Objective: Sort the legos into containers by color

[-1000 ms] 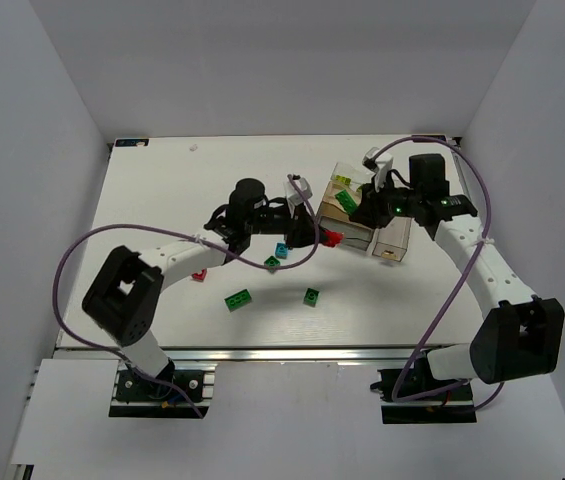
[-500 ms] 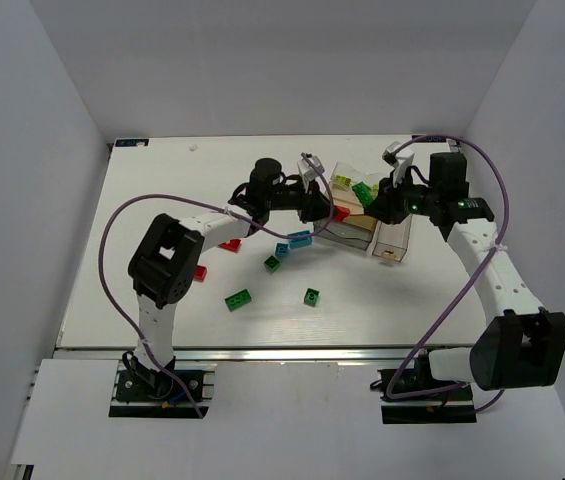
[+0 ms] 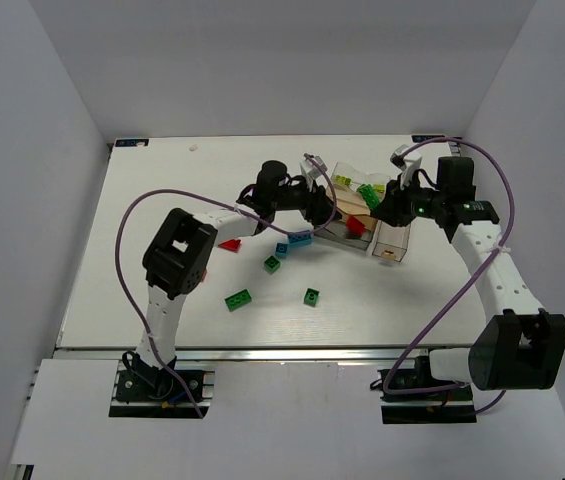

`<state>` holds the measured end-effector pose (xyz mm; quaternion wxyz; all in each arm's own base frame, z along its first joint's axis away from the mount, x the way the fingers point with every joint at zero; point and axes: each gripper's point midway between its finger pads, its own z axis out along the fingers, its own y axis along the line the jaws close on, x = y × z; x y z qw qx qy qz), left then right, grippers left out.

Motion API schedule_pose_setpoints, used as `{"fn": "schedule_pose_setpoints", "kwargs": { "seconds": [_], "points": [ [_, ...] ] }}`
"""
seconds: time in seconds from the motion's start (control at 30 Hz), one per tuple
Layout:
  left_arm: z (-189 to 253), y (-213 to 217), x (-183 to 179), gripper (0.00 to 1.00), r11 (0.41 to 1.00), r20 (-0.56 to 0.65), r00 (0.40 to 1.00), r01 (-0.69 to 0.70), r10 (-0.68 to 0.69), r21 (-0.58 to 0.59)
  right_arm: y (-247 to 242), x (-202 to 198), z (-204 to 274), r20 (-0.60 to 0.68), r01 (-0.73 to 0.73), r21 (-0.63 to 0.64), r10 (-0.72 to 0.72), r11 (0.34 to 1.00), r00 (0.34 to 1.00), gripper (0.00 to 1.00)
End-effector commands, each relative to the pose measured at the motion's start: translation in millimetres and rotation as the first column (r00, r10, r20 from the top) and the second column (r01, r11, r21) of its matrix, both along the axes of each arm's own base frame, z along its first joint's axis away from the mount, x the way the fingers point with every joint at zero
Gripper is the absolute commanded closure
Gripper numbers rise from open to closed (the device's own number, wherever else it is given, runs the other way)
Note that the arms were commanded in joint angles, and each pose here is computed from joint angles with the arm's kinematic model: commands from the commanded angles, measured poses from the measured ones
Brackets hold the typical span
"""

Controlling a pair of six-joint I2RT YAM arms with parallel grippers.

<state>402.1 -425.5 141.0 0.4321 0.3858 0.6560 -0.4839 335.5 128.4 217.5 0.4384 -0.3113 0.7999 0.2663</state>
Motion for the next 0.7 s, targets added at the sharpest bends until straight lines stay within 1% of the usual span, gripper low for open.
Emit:
{"fn": "schedule_pose_setpoints", "kwargs": {
  "seconds": [0.0,0.1,0.17,0.23,0.27,0.3,0.33,0.37,0.4,0.47,0.5,0.53,0.57,0.6,0.63,0.67],
  "points": [
    [31,-4,17,0.34,0.998,0.056,0.998,-0.029,0.032,-0.055,-1,-3,6,0.026,-0.015,0.008,0.014,1.0,1.0,1.0],
    [38,-7,20,0.31,0.996,0.05,0.998,-0.038,0.042,-0.079,-3,-4,2,0.026,-0.018,-0.007,0.018,1.0,0.999,1.0],
    [52,-4,24,0.32,0.993,0.042,0.998,-0.046,0.051,-0.11,-7,-2,-6,0.023,-0.02,-0.031,0.02,0.999,1.0,1.0],
    [74,-3,21,0.34,0.988,0.056,0.997,-0.046,0.054,-0.145,-9,3,-15,0.019,-0.022,-0.066,0.024,0.998,1.0,1.0],
    [73,5,22,0.35,0.987,0.024,0.997,-0.072,0.076,-0.145,-14,9,-17,0.033,-0.021,-0.101,0.024,0.995,0.999,1.0],
    [93,9,16,0.39,0.984,0.04,0.996,-0.069,0.077,-0.167,-17,14,-25,0.019,-0.021,-0.122,0.024,0.992,1.0,1.0],
    [99,17,15,0.41,0.982,0.038,0.995,-0.081,0.089,-0.172,-18,19,-27,0.02,-0.024,-0.142,0.028,0.99,0.999,1.0],
    [104,27,15,0.42,0.978,0.016,0.993,-0.11,0.115,-0.176,-22,24,-29,0.029,-0.029,-0.168,0.035,0.985,0.999,1.0],
    [109,37,0,0.43,0.978,0.001,0.992,-0.12,0.122,-0.171,-25,33,-35,0.021,-0.025,-0.197,0.029,0.98,0.999,1.0],
    [112,59,-9,0.44,0.973,-0.04,0.986,-0.164,0.16,-0.161,-29,45,-37,0.036,-0.038,-0.243,0.048,0.969,0.998,1.0],
    [93,74,-13,0.44,0.967,-0.098,0.972,-0.223,0.212,-0.124,-34,56,-41,0.023,-0.031,-0.266,0.038,0.963,0.999,1.0],
    [111,87,-25,0.44,0.961,-0.105,0.967,-0.244,0.231,-0.133,-35,61,-42,0.025,-0.036,-0.284,0.044,0.958,0.999,1.0],
    [112,95,-32,0.43,0.957,-0.135,0.961,-0.259,0.242,-0.131,-39,71,-55,0.002,-0.045,-0.318,0.048,0.947,0.999,1.0],
    [109,105,-37,0.44,0.949,-0.164,0.949,-0.29,0.269,-0.122,-40,77,-55,0.008,-0.048,-0.333,0.053,0.942,0.999,1.0],
    [107,121,-50,0.43,0.939,-0.202,0.931,-0.33,0.305,-0.102,-41,88,-48,0.026,-0.046,-0.349,0.059,0.936,0.998,1.0],
    [103,126,-56,0.42,0.93,-0.241,0.914,-0.356,0.327,-0.089,-43,94,-48,0.032,-0.045,-0.363,0.061,0.931,0.998,1.0]
  ]
}}
